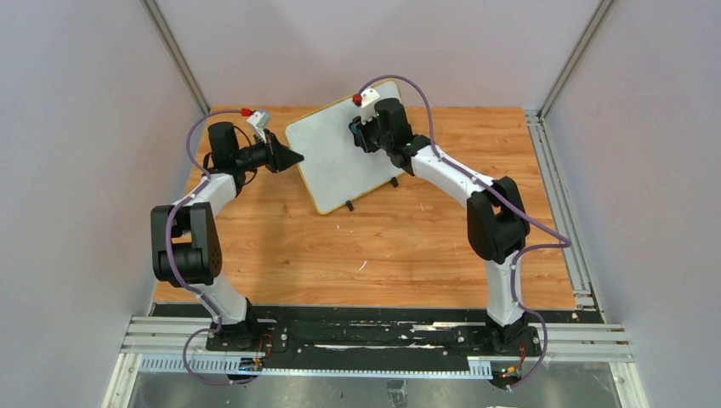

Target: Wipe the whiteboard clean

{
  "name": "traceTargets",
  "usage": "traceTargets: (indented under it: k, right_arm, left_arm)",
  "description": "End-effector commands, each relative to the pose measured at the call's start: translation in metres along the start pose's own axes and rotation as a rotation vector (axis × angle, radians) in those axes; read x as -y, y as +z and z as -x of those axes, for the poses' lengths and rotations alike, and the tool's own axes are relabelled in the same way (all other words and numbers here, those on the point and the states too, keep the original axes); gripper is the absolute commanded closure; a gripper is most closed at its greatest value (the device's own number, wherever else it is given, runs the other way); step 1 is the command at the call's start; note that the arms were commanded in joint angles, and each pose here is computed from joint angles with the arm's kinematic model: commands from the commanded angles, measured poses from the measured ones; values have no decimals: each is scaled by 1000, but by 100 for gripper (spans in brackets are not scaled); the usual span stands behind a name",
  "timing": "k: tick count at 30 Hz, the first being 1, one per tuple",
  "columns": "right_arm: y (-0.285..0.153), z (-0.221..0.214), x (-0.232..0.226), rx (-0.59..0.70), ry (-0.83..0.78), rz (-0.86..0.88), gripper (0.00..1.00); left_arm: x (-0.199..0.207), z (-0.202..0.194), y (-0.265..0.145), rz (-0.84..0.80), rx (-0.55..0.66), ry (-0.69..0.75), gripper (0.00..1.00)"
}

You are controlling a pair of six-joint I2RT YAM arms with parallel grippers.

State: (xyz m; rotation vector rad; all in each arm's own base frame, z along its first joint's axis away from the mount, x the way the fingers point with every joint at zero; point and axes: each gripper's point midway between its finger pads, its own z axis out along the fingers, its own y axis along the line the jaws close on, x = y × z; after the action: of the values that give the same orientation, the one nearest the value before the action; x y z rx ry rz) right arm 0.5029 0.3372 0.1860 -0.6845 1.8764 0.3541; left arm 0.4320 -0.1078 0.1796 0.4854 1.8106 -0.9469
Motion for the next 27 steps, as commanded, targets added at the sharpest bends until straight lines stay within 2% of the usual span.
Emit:
traceTargets:
  k: [1,7,15,21,27]
  right_arm:
    - [-3,-16,-28,-35,-13,21,99]
    - [-3,-19,-72,-26,-37,83,100]
    - [-6,-15,-109,-7,-42,146,99]
    - [0,-21,-107,-19,-58,124,99]
    - [5,-25,-85,-35,-86,73,99]
  left_arm:
    - [-7,-13,-2,40,-39,38,100]
    - [-7,-13,-2,40,-40,39,100]
    - [-8,-15,-1,40,-44,35,100]
    - [-7,-16,-1,38,-46,35,100]
    - [-8,-16,-1,40,-47,35,100]
